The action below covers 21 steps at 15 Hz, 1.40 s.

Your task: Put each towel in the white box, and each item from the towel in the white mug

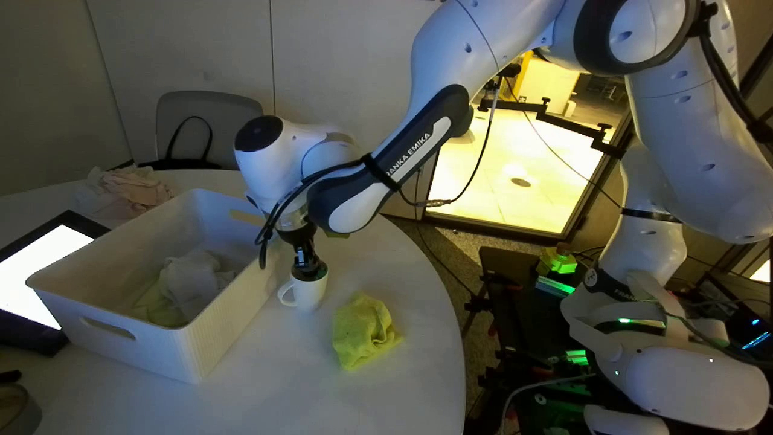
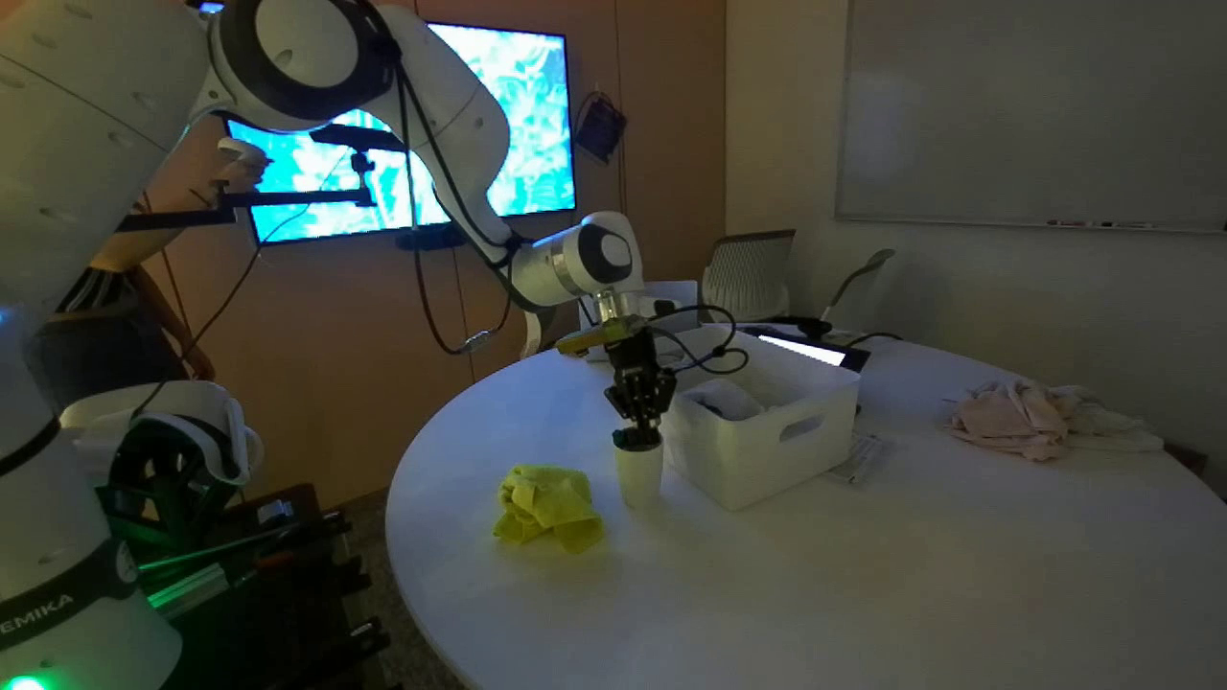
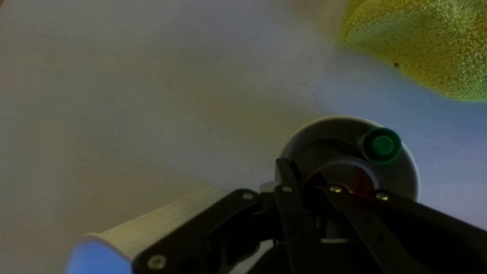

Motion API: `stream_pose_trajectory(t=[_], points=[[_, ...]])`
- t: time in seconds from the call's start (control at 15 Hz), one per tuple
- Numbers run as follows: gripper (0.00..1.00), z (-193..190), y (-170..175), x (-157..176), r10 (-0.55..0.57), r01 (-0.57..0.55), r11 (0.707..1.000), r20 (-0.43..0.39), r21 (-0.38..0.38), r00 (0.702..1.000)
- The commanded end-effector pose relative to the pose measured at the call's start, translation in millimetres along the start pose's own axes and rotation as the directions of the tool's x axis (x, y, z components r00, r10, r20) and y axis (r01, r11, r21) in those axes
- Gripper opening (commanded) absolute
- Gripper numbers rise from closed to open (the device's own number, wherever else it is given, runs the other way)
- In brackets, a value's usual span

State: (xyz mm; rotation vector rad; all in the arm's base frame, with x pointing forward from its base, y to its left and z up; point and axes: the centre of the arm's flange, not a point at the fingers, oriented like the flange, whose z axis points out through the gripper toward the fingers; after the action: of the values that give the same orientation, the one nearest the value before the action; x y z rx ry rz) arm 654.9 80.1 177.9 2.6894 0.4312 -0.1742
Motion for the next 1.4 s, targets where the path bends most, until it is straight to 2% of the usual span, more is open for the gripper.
stream_pose_trajectory(t=[0.0, 0.07, 0.47, 0.6, 0.93, 1.33], points=[[0.36, -2, 3, 3, -0.021, 0.021, 1.0, -0.015, 0.015, 1.0], [0.41, -4, 4, 3, -0.022, 0.022, 1.0, -0.015, 0.017, 1.0], [0.88, -29, 8, -15, -0.046, 0.048, 0.998, -0.047, 0.042, 0.998], [0.99, -41, 14, -27, -0.037, 0.039, 0.998, -0.059, 0.044, 0.998], [1.0, -57, 33, -85, -0.017, 0.019, 0.998, -0.043, 0.058, 0.999], [1.0, -28, 44, -162, -0.048, 0.046, 0.988, 0.004, 0.15, 0.999]])
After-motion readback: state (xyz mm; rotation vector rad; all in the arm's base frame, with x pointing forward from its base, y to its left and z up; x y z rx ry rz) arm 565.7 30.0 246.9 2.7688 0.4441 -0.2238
